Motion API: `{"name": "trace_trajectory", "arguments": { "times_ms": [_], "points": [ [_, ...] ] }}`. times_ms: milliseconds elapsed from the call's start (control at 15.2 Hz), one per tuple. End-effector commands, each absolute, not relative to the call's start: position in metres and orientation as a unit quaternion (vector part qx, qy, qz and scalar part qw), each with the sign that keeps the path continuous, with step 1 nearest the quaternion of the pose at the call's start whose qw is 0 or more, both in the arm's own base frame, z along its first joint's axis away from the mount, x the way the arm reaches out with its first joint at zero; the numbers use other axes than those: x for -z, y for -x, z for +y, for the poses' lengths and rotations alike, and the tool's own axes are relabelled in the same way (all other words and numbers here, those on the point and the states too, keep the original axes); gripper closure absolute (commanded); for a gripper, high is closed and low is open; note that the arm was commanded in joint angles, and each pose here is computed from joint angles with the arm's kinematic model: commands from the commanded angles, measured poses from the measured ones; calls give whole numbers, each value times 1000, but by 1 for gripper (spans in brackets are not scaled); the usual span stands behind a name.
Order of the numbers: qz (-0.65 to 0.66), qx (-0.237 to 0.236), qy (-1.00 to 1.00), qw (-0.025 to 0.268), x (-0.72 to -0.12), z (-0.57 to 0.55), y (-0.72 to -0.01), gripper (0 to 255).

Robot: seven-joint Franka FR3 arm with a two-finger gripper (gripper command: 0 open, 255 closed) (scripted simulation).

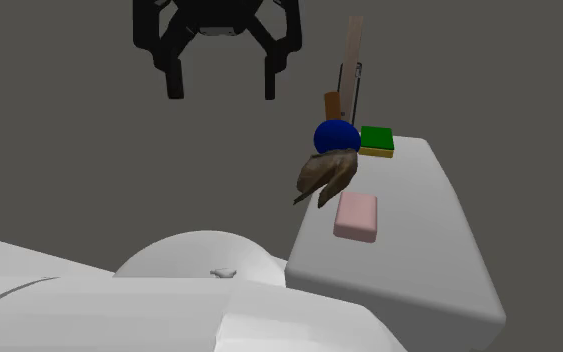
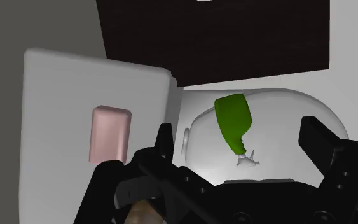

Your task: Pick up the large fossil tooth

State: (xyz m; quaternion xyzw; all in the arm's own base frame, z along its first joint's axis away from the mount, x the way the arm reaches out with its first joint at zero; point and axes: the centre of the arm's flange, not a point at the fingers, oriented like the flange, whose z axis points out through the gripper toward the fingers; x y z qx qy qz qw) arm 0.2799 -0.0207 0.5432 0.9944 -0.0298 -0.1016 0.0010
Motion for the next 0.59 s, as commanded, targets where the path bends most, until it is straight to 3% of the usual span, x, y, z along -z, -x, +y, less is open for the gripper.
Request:
{"name": "trace_trajectory", "arguments": {
  "times_ms": [0, 528],
  "points": [
    [-30, 102, -994, 1, -543, -21, -280, 0],
    [-172, 103, -960, 193, -463, 12, -366, 0]
  ]
}}
